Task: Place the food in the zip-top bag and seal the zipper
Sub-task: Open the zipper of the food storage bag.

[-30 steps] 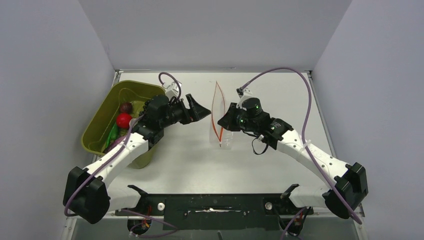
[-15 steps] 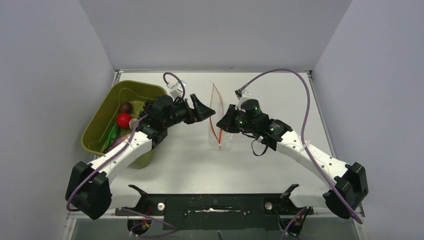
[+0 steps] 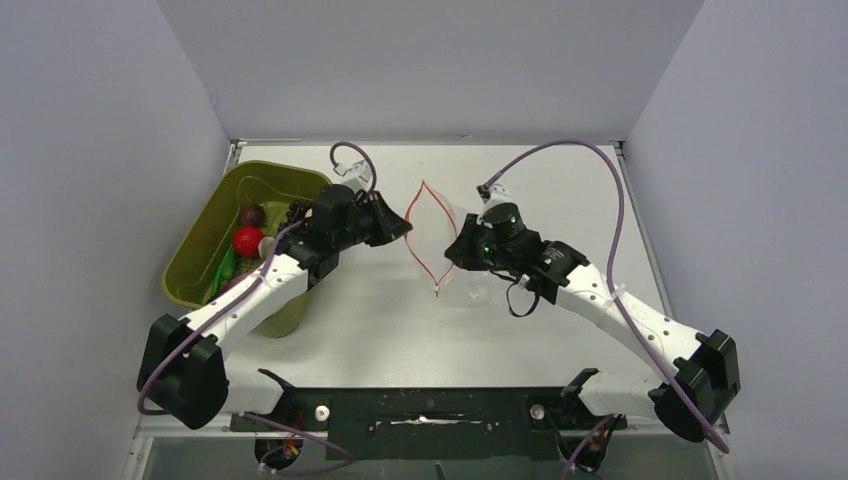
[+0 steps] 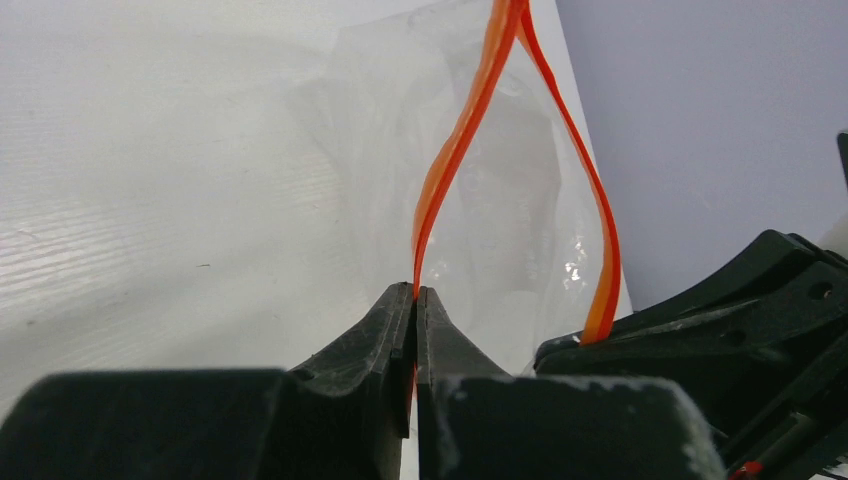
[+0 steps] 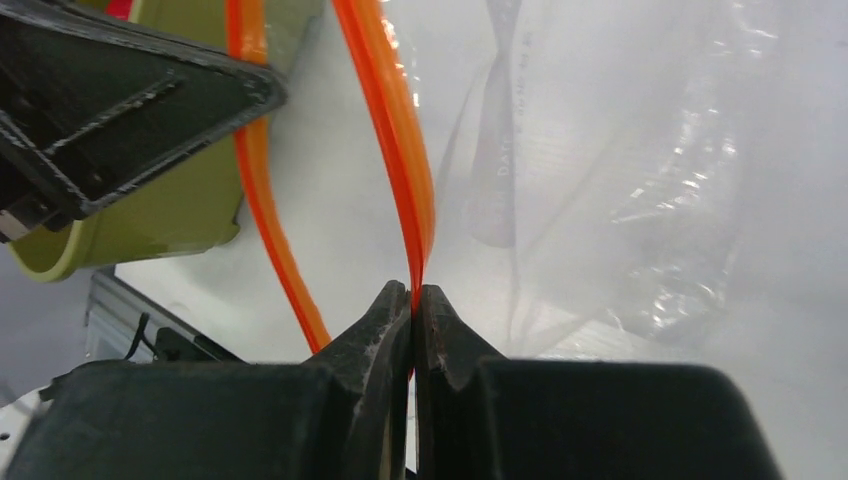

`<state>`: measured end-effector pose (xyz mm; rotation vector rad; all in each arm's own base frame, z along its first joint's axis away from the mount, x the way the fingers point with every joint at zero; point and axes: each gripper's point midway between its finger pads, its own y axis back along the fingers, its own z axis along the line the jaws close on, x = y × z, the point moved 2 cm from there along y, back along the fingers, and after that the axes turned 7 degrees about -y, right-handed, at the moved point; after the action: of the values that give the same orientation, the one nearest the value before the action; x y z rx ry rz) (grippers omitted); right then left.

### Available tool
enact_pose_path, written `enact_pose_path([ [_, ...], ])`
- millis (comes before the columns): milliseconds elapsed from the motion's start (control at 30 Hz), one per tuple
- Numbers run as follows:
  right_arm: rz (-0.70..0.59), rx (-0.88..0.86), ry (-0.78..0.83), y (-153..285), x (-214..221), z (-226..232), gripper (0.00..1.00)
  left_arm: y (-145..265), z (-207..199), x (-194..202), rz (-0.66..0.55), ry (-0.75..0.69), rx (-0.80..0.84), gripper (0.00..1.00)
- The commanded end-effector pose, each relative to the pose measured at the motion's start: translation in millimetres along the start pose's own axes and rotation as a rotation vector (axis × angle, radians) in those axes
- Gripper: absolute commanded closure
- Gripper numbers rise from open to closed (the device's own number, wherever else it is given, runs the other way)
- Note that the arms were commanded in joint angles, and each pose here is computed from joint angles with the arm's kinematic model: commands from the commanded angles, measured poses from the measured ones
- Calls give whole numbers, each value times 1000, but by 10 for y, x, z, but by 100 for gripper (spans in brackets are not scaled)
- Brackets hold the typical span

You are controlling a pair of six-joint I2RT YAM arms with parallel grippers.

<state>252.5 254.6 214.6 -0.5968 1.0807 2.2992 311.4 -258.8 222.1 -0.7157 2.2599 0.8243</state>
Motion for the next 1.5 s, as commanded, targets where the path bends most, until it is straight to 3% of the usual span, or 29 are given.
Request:
enact_pose_path([
  [0, -139, 78, -8, 307, -234, -170, 100, 232, -87, -314, -102, -49, -61, 100],
  [167, -122, 82, -20, 281, -142, -225, 100, 283, -126, -332, -78, -43, -74, 100],
  [433, -147, 25, -16, 320, -358, 47, 74, 322, -360, -296, -30, -29, 17, 100],
  [600, -136, -7, -3, 277, -426, 191, 66, 373, -428, -286, -32, -19, 51, 100],
  [1000, -89, 5, 70, 104, -479, 316, 59, 432, -578, -275, -19, -14, 132, 100],
  [1100, -97, 60, 80, 102, -516, 245, 63, 454, -592, -280, -22, -16, 138, 100],
  [1467, -252, 271, 94, 502, -658, -225, 100, 572, -293, -181, 14, -122, -20, 100],
])
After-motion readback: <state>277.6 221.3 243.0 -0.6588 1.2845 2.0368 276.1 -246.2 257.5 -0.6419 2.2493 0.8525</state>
